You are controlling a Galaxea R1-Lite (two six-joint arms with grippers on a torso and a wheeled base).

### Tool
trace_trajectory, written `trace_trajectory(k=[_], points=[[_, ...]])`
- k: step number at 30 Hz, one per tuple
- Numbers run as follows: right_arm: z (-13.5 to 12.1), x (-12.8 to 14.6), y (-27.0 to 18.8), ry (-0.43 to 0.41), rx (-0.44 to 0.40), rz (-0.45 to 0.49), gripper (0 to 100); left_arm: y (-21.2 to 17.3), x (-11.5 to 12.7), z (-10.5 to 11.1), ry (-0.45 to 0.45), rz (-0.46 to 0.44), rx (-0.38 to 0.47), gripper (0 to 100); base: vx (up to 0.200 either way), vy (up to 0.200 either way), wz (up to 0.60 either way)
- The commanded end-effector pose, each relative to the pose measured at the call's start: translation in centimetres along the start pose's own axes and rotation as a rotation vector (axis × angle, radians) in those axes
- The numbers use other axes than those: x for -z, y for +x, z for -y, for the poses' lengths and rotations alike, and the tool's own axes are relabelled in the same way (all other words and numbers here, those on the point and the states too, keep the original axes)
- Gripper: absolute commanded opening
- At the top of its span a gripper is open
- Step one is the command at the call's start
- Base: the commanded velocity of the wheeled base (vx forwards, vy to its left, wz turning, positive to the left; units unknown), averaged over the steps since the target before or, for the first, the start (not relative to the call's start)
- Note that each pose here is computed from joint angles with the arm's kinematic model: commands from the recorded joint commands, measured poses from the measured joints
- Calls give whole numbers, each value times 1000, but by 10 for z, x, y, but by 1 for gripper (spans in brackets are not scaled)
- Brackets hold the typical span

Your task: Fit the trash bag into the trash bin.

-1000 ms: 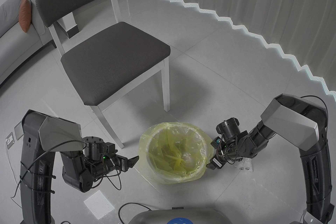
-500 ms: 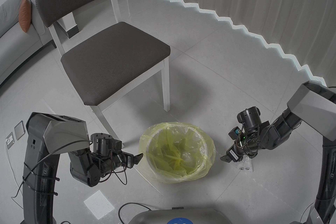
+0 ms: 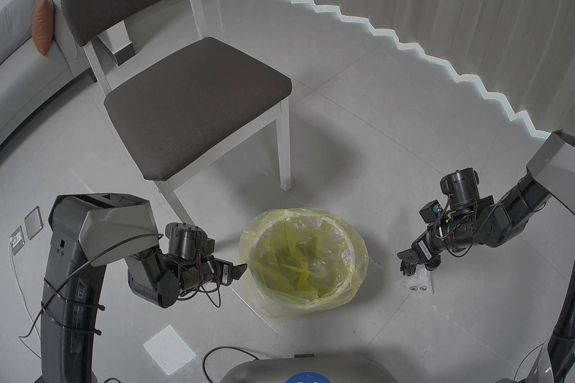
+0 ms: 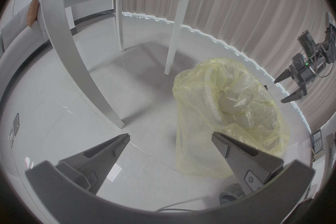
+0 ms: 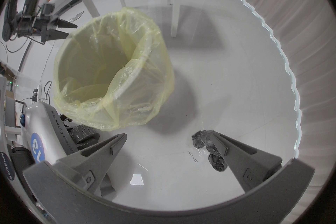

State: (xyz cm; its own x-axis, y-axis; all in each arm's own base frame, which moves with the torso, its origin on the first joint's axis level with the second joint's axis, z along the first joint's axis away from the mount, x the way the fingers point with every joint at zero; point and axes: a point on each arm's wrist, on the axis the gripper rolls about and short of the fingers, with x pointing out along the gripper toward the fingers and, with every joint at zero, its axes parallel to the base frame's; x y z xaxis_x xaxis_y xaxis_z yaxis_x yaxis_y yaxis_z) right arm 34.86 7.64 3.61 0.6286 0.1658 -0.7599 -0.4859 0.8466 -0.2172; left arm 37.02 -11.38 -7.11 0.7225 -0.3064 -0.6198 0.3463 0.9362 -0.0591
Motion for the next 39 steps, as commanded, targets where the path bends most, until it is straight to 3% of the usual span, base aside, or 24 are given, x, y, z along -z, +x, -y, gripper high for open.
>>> trace_trajectory(k=[1,17,23,26,31,39], points=[[11,0,-13,22,17,26,100,8,-11,0,2,4,1,100,0,0,0],[20,-1,-20,38,41,45,100,32,-44,0,-10,-122,2,100,0,0,0],[25,-1,-19,48,50,46,100,32,-43,0,-18,-131,1,100,0,0,0],[28,-2,-18,58,55,51,100,26,-39,-1,-23,-128,-6,100,0,0,0],[35,-3,-8,93,52,50,100,3,-39,1,-18,-47,10,100,0,0,0],[45,-15,18,182,64,69,100,-34,-57,3,-15,42,33,100,0,0,0]])
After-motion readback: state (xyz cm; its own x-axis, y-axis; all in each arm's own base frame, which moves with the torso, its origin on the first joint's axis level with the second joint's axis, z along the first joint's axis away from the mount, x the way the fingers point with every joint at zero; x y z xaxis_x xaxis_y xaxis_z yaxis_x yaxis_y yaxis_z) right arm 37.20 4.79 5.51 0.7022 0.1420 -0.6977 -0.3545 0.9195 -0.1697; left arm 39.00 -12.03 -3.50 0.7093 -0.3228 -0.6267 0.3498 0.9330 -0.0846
